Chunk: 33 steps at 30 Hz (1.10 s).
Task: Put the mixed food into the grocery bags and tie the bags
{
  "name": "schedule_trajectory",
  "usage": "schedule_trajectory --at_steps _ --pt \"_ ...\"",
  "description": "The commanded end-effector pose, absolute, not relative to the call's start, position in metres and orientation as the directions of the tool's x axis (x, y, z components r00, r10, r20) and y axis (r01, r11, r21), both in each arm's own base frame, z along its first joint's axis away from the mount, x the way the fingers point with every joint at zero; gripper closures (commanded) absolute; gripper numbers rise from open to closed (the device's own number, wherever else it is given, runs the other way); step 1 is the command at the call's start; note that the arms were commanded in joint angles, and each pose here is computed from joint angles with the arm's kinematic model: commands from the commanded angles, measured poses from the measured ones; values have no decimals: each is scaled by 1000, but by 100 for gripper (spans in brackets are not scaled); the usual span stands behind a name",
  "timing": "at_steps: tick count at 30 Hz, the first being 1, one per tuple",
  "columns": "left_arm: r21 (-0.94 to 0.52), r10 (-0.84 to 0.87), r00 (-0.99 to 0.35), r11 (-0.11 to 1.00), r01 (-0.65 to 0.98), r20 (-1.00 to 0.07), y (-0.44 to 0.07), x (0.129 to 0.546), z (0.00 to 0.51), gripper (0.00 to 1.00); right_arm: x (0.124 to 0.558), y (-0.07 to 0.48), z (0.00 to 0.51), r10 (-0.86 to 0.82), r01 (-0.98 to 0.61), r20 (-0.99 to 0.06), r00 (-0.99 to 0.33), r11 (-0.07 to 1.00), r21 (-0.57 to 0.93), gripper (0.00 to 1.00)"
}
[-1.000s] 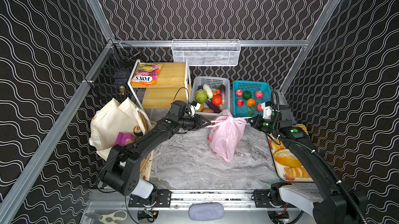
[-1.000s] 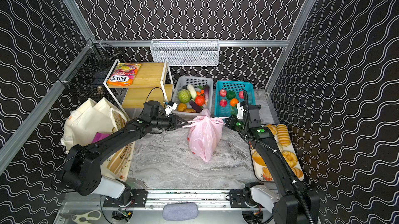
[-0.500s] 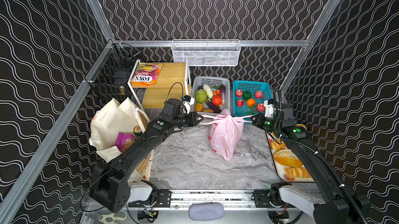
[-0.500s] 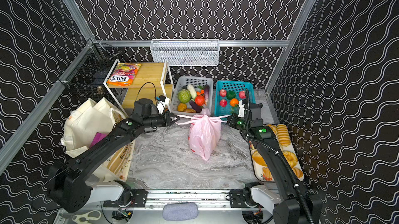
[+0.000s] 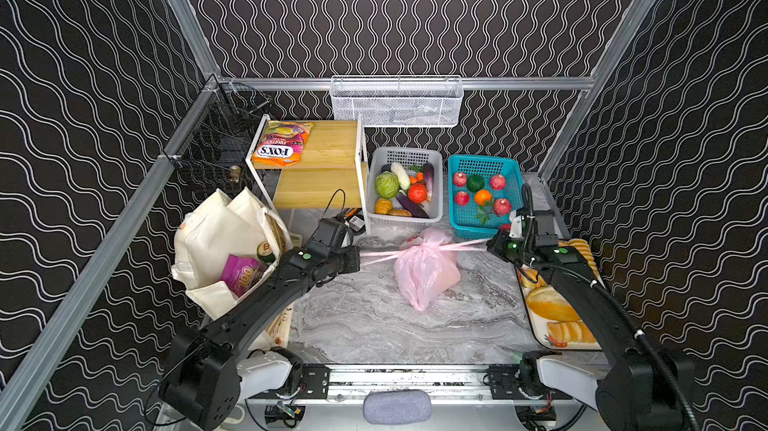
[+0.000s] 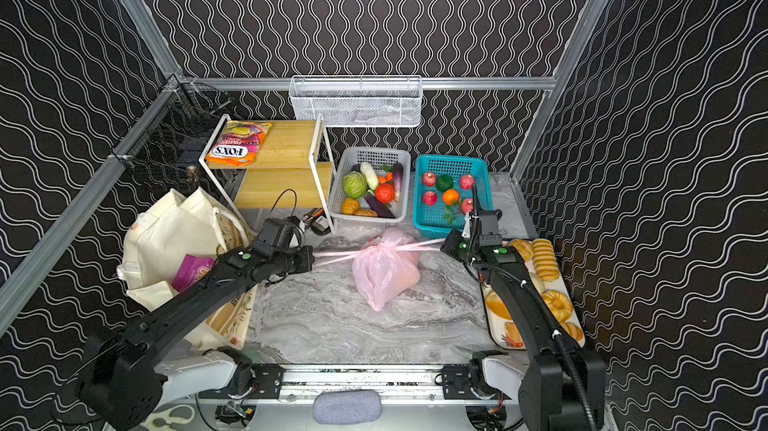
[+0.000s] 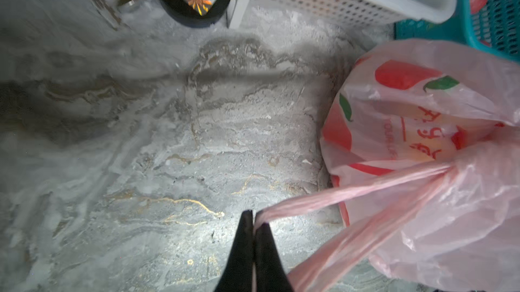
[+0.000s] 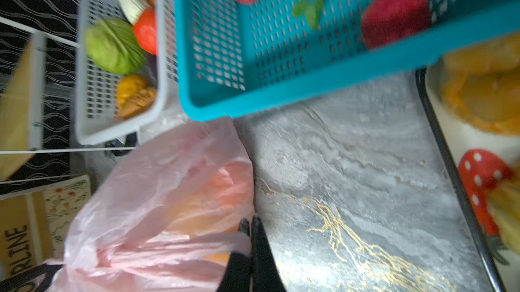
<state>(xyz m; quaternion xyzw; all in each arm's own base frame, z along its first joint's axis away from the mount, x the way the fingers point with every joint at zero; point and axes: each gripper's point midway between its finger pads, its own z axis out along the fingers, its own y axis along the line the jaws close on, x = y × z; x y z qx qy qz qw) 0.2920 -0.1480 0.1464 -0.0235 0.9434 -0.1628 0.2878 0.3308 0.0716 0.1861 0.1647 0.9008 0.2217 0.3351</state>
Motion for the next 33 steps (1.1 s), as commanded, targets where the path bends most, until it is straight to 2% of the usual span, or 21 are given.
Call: schedule_trajectory --at_steps 1,4,7,10,13,16,18,19,20,21,22,26,29,33 --pt "-45 -138 -821 990 -136 -554 -83 280 138 100 345 19 217 471 282 -697 -540 882 378 100" --pt "-26 -142 -813 988 -155 -564 -76 276 138 100 340 11 195 453 311 -693 -562 891 330 100" --pt "-31 -159 -825 985 -169 -543 -74 269 127 100 329 16 154 471 341 -586 -659 882 325 100" --pt "-52 -173 -830 984 -172 -530 -76 264 120 100 321 24 132 490 348 -527 -695 870 349 100" --pt "-122 -142 -820 989 -88 -555 -93 271 125 100 324 30 142 457 284 -554 -696 884 372 100" --pt "-232 -110 -778 971 47 -619 -121 282 145 100 332 52 173 366 97 -623 -691 902 421 100" --pt "-279 -92 -747 951 129 -658 -136 287 159 98 334 64 188 343 15 -652 -676 891 454 91" --pt "-291 -87 -737 944 153 -670 -140 288 165 78 334 69 194 334 -18 -658 -675 884 467 82" --pt "-298 -85 -729 940 168 -679 -142 290 171 63 334 72 198 326 -40 -659 -677 878 476 73" --pt "-307 -86 -719 934 183 -690 -145 292 179 54 332 74 202 323 -49 -658 -680 875 481 66" --pt "-319 -88 -705 926 203 -704 -149 294 188 50 331 73 207 320 -51 -663 -677 878 476 59" --pt "-356 -100 -632 888 292 -768 -164 302 232 39 328 45 224 329 43 -733 -595 924 380 39" --pt "-366 -94 -588 856 364 -804 -176 307 260 38 325 31 243 329 71 -795 -510 937 342 31" --pt "-385 -73 -569 805 452 -819 -196 310 282 37 320 33 262 350 40 -821 -451 927 373 24"
